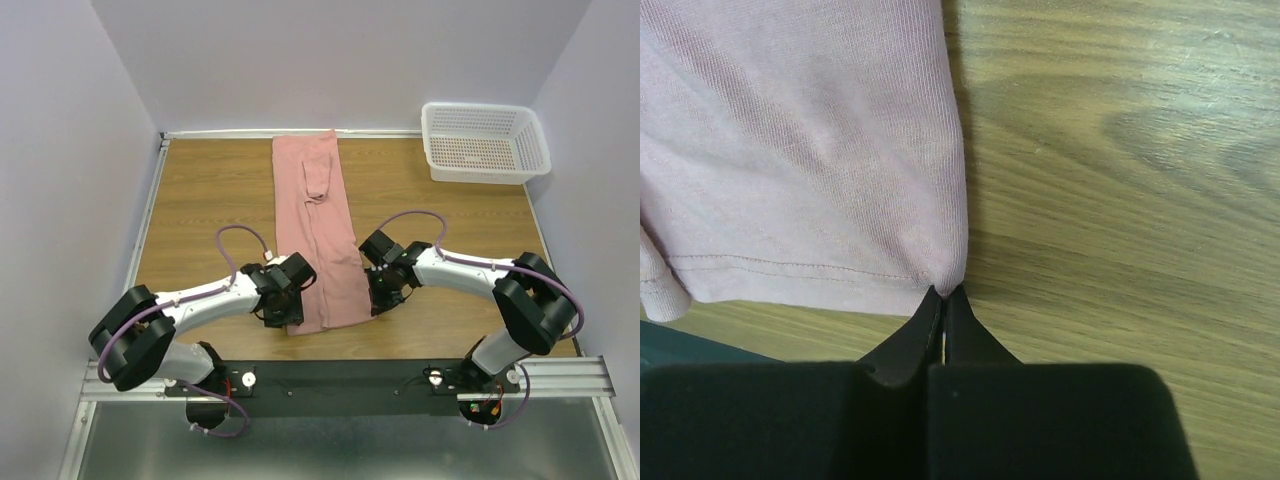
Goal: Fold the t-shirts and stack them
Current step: Fold the tshirt
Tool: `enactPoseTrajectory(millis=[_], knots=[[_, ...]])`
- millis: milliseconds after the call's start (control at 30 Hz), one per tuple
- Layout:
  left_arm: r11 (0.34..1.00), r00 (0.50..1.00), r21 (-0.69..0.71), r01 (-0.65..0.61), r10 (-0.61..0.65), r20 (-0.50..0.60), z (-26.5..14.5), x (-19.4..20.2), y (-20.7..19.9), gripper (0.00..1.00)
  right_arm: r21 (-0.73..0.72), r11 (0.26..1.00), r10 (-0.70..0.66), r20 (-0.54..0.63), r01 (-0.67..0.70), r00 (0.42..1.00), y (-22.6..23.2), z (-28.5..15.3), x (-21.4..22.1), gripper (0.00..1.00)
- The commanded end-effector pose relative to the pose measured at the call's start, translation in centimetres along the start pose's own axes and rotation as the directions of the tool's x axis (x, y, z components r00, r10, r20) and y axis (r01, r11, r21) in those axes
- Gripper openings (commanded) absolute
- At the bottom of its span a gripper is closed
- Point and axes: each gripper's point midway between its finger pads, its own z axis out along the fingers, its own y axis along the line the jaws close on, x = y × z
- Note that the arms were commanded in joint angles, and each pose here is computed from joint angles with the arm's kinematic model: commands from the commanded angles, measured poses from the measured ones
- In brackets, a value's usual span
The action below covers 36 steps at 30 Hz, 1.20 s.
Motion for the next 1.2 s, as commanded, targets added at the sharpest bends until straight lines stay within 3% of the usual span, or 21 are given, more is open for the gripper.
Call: enactPoseTrajectory(millis=[0, 300, 467, 500, 533, 800, 967, 1167], knots=[[1.000, 1.000, 0.006, 0.009, -0.009, -0.003, -0.2, 0.1, -0.7, 0.54, 0.020, 1.000, -0.017, -0.004, 0.017, 1.000, -0.7, 0.5, 0.2, 0.01], [1.000, 0.998, -0.022, -0.006, 0.004, -0.061, 0.5, 2.2, -0.4, 0.46, -0.001, 1.000, -0.020, -0.021, 0.020, 1.000, -0.3, 0.5, 0.6, 0.01], [0.997, 0.995, -0.072, -0.011, 0.004, -0.098, 1.3, 3.4, 0.9, 0.22, -0.016, 1.000, -0.024, -0.022, 0.024, 0.999, -0.4, 0.1, 0.9, 0.01], [0.997, 0.995, -0.075, -0.014, 0.006, -0.104, 1.3, 3.6, 0.9, 0.07, -0.025, 0.999, -0.025, -0.018, 0.024, 1.000, -0.3, -0.2, 1.0, 0.01], [0.998, 0.994, -0.063, -0.022, 0.016, -0.109, 0.9, 3.8, 0.7, 0.01, -0.039, 0.999, -0.024, -0.030, 0.022, 0.999, -0.2, -0.4, 1.4, 0.01], [0.996, 0.989, -0.081, -0.034, 0.022, -0.144, -1.9, 5.0, 1.8, 0.00, -0.045, 0.999, 0.026, -0.091, -0.031, 0.995, -1.8, -3.2, 5.2, 0.01], [0.999, 0.981, -0.018, -0.031, 0.027, -0.193, -2.6, 6.4, 1.3, 0.00, -0.070, 0.996, 0.043, -0.117, -0.052, 0.992, -1.9, -4.1, 6.6, 0.01], [0.997, 0.978, 0.068, -0.033, 0.046, -0.202, -3.0, 6.3, -0.8, 0.00, -0.111, 0.993, 0.037, -0.093, -0.047, 0.995, -0.5, -5.0, 5.4, 0.01]])
